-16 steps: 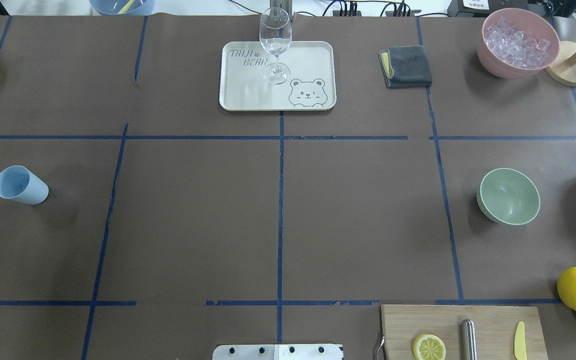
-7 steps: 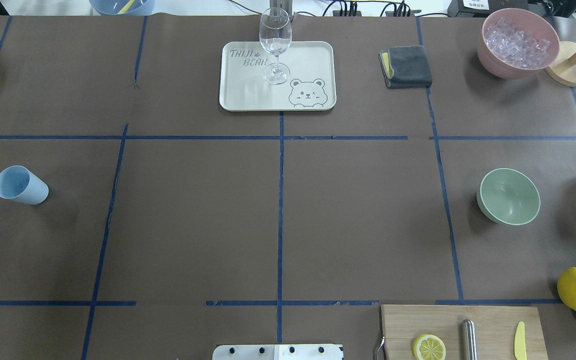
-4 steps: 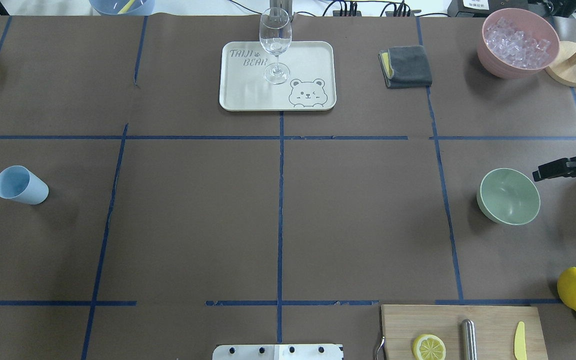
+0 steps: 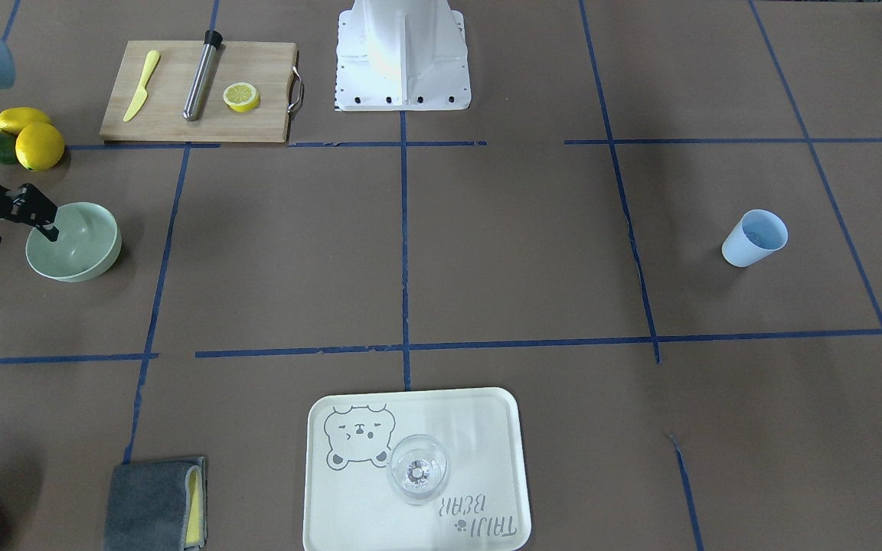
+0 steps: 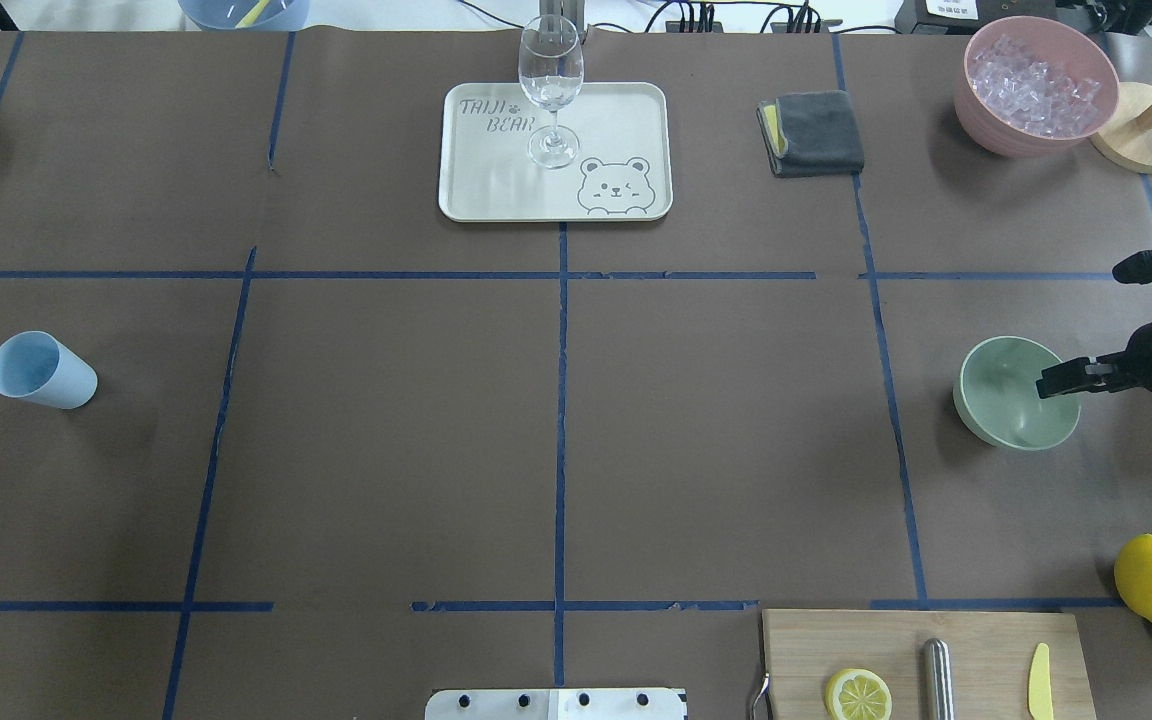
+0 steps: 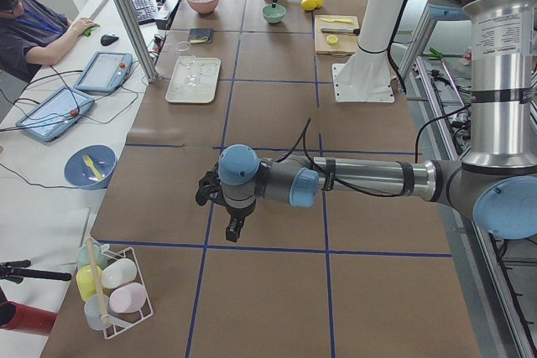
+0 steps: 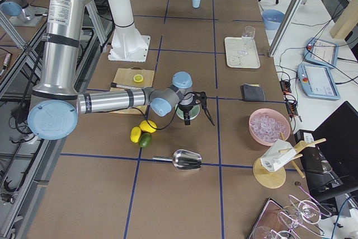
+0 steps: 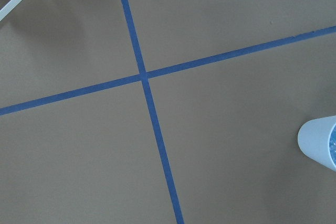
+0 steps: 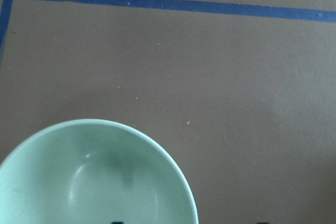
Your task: Pour ice into bowl
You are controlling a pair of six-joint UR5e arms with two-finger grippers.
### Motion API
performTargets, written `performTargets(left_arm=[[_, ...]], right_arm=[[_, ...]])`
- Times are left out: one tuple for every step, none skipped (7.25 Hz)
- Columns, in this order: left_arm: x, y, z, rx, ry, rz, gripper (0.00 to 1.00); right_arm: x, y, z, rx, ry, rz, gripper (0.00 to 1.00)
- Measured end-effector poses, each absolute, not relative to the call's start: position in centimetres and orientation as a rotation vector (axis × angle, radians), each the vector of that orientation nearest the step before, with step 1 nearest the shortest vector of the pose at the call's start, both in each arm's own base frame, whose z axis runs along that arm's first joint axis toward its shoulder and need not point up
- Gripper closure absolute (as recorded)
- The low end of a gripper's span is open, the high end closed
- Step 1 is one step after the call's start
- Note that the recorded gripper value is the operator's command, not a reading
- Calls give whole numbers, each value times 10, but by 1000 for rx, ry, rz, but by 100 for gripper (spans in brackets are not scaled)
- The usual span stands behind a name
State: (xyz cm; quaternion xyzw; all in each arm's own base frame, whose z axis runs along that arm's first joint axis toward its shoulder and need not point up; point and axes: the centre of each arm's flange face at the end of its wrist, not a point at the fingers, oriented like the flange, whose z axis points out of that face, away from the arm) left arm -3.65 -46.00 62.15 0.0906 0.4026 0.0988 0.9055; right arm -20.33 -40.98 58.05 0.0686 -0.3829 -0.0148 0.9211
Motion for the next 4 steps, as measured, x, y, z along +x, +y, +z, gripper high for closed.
performTargets(left_arm=[[-36,-460,622,187,832,205,0],[-36,-460,622,187,832,205,0],[-36,-460,622,187,832,205,0],[-36,-460,621,187,832,206,0]], right_arm=[[-208,-408,585,134,-779,-37,100],[-211,-406,587,131,-775,-42,100],[-211,-406,587,135,-771,-45,100],[-211,-408,584,150,-768,-50,100]])
